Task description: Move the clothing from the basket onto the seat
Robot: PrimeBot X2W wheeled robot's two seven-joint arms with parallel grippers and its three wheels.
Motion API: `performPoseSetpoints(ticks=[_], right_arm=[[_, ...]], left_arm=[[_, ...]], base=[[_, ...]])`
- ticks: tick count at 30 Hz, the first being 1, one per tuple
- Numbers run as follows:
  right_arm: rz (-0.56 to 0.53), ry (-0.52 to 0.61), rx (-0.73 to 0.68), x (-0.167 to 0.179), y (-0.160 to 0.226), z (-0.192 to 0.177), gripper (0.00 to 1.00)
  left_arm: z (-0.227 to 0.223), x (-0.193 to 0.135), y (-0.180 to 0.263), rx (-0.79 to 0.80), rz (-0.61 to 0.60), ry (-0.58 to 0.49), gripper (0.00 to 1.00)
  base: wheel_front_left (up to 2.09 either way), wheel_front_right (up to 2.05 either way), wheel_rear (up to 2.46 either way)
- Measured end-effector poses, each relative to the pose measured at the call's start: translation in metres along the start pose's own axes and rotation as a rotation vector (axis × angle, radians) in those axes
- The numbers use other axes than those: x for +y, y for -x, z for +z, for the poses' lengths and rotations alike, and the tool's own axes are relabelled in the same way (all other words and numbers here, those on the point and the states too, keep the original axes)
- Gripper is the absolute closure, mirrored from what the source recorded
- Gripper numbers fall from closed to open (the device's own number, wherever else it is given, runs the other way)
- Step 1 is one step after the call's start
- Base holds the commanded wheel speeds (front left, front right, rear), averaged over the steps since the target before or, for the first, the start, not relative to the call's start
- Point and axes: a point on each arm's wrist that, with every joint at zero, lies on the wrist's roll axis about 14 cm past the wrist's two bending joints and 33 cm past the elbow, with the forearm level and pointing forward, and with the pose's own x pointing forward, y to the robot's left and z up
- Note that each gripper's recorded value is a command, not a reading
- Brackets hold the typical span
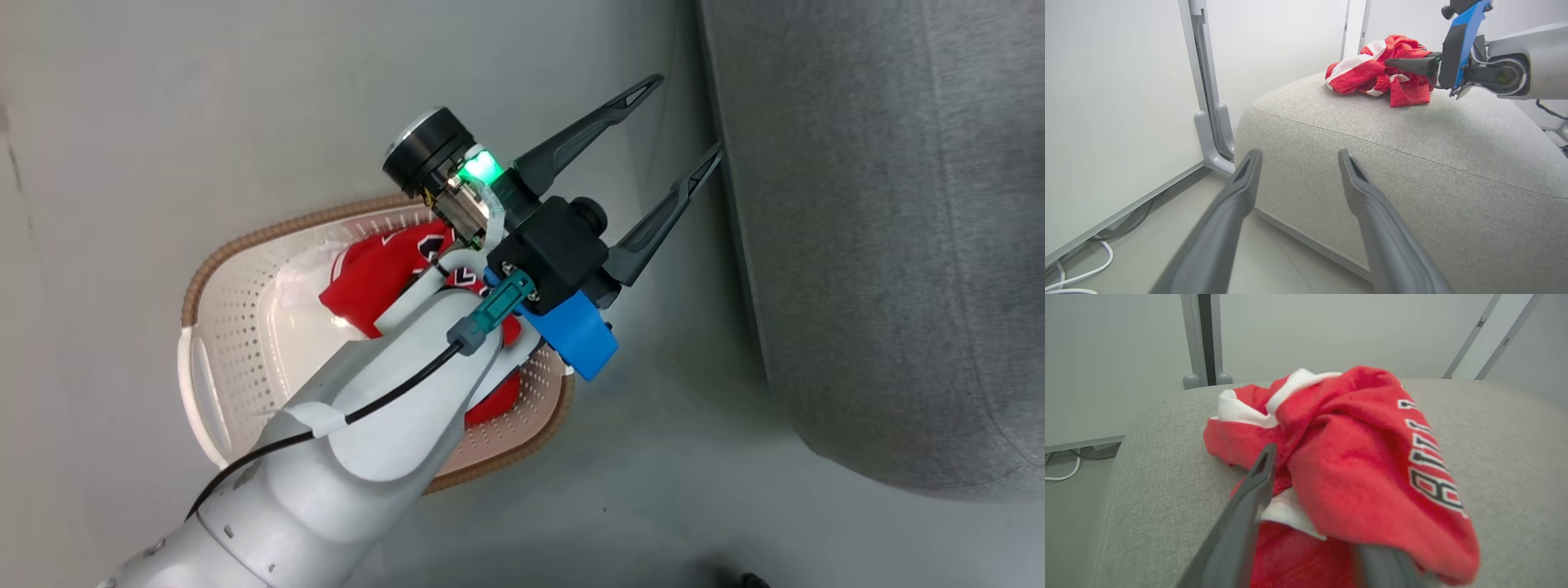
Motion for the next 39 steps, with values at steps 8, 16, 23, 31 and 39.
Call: performPoseSetpoints(ticks=[8, 16, 23, 31, 39], right_arm=[[-0.008, -0.009, 0.015, -0.016, 0.050, -0.001, 0.00], [0.044, -0.040, -0.042, -0.004, 0.096, 0.016, 0.00], [0.155, -0.082, -0.178, 0.034, 0.125, 0.059, 0.00], [0.328, -0.148, -0.327, 0.097, 0.147, 0.110, 0.00], [0.482, -0.188, -0.391, 0.153, 0.170, 0.134, 0.00]], left_arm=[[0.028, -0.011, 0.011, -0.019, 0.031, -0.012, 0.00], [0.051, -0.003, 0.036, -0.025, 0.137, -0.031, 0.00], [0.073, 0.014, 0.070, -0.046, 0.277, -0.057, 0.00], [0.107, 0.050, 0.134, -0.111, 0.524, -0.088, 0.00], [0.136, 0.072, 0.205, -0.167, 0.742, -0.126, 0.00]], base=[[0.00, 0.00, 0.00], [0.00, 0.00, 0.00], [0.00, 0.00, 0.00], [0.00, 0.00, 0.00], [0.00, 0.00, 0.00]])
